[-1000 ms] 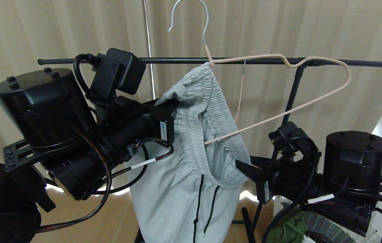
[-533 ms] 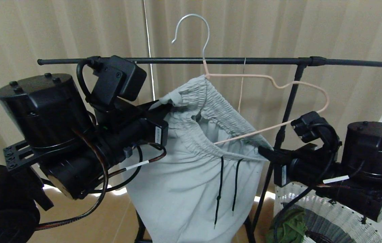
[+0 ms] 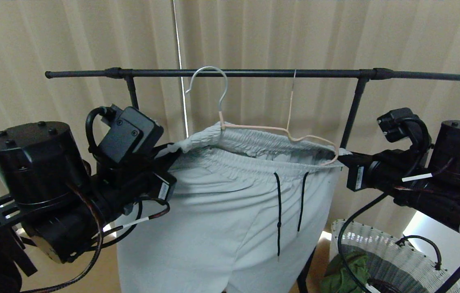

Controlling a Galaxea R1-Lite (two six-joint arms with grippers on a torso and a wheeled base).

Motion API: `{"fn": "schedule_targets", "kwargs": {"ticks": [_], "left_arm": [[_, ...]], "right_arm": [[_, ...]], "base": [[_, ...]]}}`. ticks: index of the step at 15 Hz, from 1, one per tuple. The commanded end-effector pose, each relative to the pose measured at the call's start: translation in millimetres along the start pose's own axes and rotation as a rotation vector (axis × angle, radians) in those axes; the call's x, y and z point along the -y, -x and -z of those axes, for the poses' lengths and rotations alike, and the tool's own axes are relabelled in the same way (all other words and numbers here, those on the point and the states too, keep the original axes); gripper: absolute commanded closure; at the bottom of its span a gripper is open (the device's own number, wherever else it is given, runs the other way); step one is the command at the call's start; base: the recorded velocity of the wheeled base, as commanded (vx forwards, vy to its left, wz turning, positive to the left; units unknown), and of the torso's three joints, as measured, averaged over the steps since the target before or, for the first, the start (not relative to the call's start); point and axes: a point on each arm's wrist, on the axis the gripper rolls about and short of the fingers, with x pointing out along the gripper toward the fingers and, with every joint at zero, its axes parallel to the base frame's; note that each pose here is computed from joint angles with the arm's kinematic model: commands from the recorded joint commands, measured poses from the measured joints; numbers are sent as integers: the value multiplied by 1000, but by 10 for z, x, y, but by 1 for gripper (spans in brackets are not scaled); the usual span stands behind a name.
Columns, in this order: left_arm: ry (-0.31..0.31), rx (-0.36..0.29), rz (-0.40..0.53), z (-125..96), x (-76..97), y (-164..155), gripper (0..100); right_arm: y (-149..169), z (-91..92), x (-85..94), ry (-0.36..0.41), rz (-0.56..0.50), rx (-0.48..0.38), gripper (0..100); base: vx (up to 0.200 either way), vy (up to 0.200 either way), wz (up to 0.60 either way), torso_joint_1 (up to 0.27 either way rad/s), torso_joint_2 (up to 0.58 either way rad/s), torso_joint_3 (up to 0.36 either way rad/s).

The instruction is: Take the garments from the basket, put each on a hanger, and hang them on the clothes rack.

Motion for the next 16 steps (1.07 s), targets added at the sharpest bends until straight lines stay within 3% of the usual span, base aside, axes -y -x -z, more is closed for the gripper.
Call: {"fn": "schedule_targets", "kwargs": {"ticks": [1,5,8,12,14,16], "left_arm": [[-18,-28,-21,74,-55,26,100],[-62,-63,-34,165,-87,32,100],[-132,-86,-21,230,-67,78,100],[-203,-106,-9,274,-40,37,100],[-254,-117,2,304,-23,20,100],[-262,-130,16,341,6,10,100]], "right_arm": [[-7,-22,7,-1,6,8,100],[12,-23,-12,2,0,11,100],[2,-121,-29,41,-8,40,100],[152,-26,-477,79,-176,18,100],[172,-61,-588,115,-215,5,100],[169,-41,-600,139,-219,-20,100]], "base": [[0,0,0,0,0,0],[0,0,0,0,0,0],[0,0,0,0,0,0],[0,0,0,0,0,0],[0,0,0,0,0,0],[0,0,0,0,0,0]]}}
